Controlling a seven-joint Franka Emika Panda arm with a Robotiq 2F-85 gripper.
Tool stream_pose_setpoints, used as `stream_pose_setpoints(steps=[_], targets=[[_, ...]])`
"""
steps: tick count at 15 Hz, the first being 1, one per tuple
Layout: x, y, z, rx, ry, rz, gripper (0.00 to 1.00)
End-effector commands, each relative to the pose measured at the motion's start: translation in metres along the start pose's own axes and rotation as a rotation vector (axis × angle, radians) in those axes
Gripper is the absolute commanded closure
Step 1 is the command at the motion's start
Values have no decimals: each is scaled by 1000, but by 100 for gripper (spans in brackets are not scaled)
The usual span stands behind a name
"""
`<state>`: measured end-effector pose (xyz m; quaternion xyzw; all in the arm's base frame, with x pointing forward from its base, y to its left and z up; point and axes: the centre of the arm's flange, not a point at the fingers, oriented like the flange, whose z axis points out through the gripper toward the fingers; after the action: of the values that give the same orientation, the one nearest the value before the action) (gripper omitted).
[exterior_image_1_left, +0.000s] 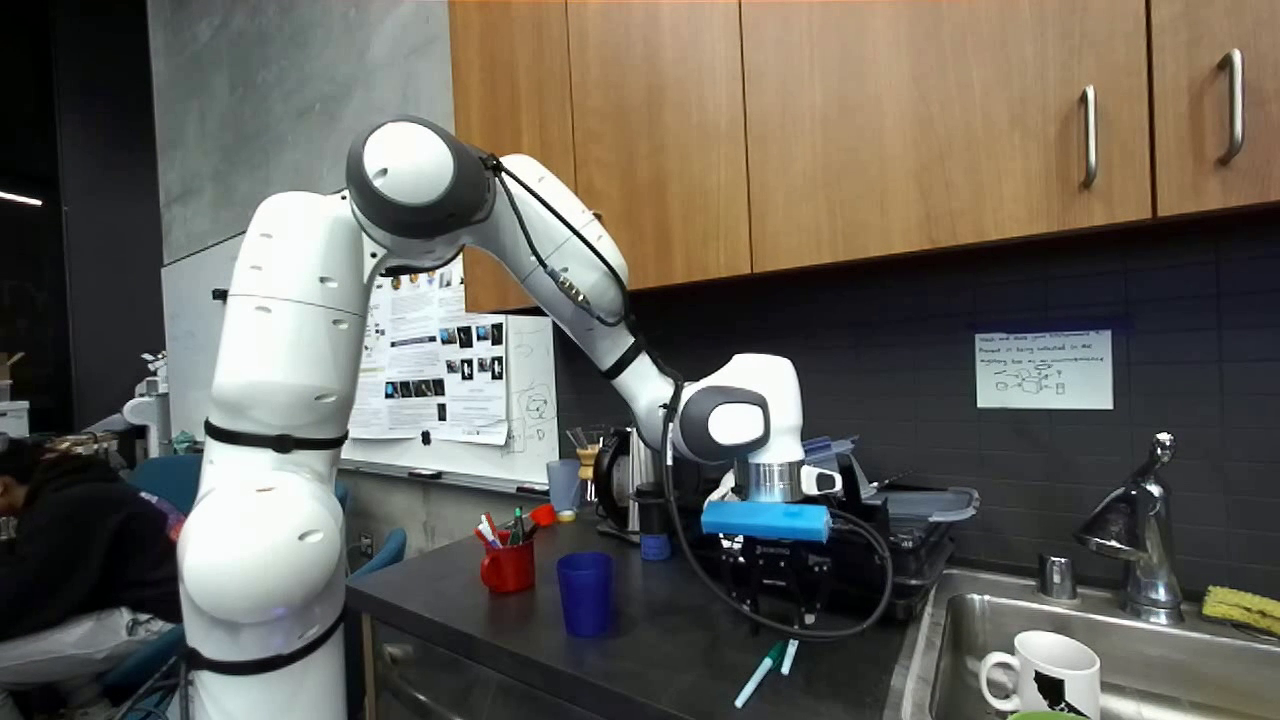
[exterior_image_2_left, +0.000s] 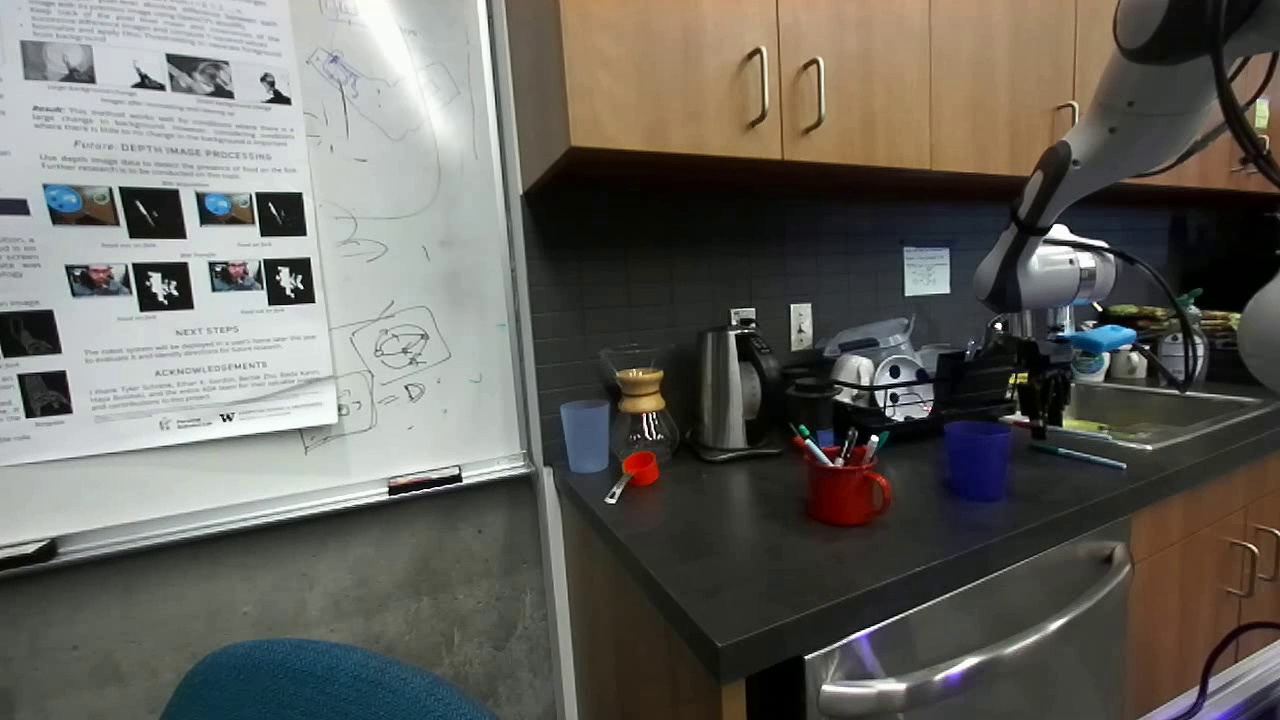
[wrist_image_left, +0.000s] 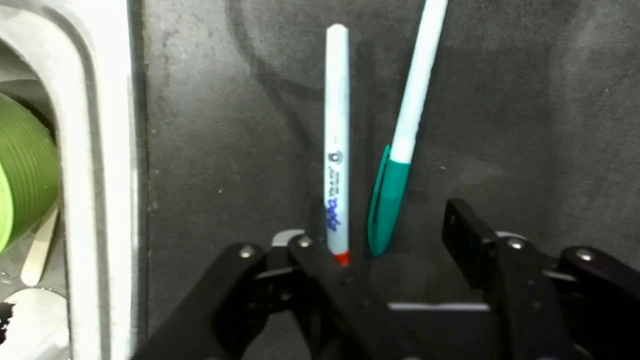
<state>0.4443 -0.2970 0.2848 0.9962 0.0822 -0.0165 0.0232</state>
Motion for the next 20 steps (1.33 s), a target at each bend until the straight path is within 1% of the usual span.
stream_pose_setpoints(steps=[1,2,5,6,8,11,12,13,15,19,20], targets=[[-5,0,-5,-10,16,0,69],[-5,0,-5,-11,17,0,79],[-6,1,-6,-16,23,3,99],[-6,2,-7,-19,26,6,100],[-6,7,-9,-21,33,16,97],[-9,13,-8,-24,26,22,97],[-10,13,-7,-23,22,26,63],[-11,14,-6,-22,20,28,62],[-12,16,-4,-11,13,30,53],[-13,16,-1,17,-2,31,27],[-13,16,1,23,-7,34,19]])
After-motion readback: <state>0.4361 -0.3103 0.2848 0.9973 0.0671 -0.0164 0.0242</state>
